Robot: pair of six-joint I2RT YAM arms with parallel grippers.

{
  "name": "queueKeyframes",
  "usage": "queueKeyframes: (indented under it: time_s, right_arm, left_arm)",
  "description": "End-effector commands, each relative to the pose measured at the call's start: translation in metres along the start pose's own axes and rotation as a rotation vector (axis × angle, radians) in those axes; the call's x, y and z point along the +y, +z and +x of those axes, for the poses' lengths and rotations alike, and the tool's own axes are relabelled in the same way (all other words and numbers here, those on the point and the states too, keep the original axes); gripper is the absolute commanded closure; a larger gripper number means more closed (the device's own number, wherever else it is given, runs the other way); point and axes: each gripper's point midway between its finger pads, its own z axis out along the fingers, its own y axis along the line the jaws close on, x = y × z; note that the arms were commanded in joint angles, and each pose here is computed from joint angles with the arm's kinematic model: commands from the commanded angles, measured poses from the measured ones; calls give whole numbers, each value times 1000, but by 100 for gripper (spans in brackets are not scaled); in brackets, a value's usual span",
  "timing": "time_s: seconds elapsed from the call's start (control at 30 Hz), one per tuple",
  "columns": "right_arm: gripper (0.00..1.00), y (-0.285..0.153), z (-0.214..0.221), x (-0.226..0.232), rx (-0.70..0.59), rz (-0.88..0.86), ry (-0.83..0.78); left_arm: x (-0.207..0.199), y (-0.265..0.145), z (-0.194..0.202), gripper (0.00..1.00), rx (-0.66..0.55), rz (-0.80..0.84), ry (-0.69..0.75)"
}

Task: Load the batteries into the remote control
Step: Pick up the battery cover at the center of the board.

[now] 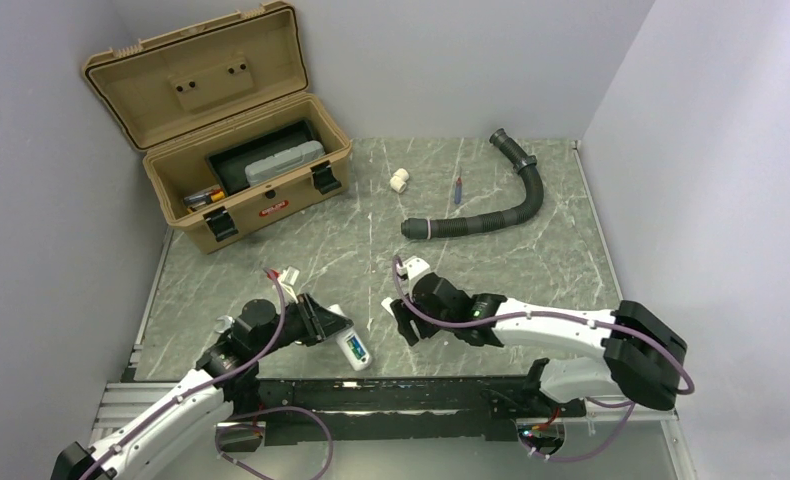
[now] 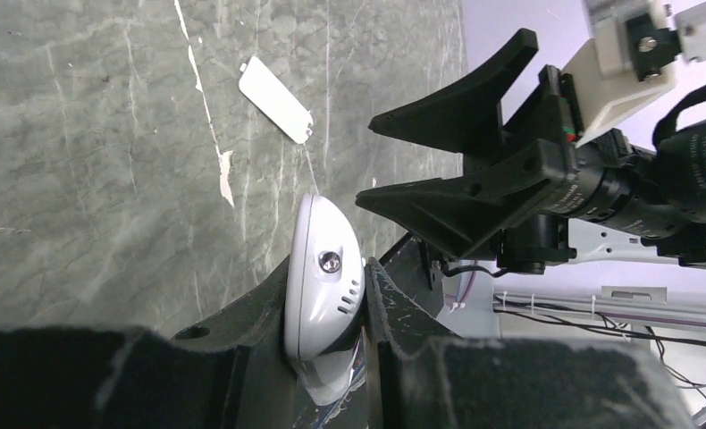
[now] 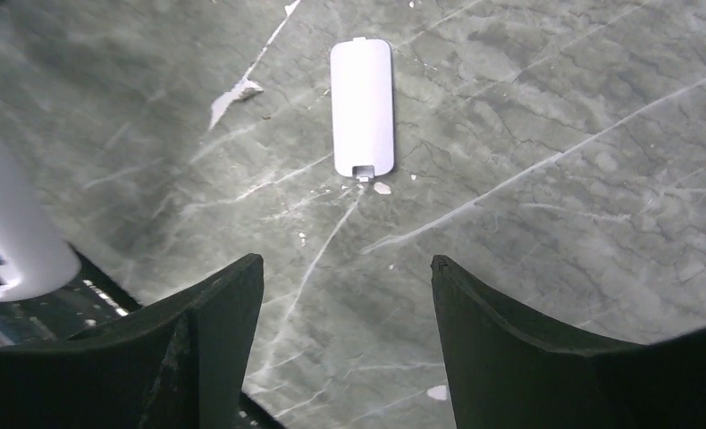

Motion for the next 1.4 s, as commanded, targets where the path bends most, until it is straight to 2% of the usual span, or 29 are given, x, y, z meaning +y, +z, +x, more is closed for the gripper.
queueKeyframes:
  time_s: [0.0, 0.37, 0.87, 1.37]
  right_arm:
    - [29, 13, -25, 4, -59, -15, -106]
    - [38, 39, -29, 2, -14, 1, -201]
    - [52, 61, -12, -3, 73, 15, -203]
    - [60, 63, 1, -11, 137, 47, -216]
  left_arm:
    - [-16, -2, -6, 100, -4, 51, 17]
    - [-15, 0, -4, 100, 9, 66, 10]
    - [-19, 1, -4, 100, 17, 85, 12]
    - [-22, 2, -4, 100, 20, 103, -1]
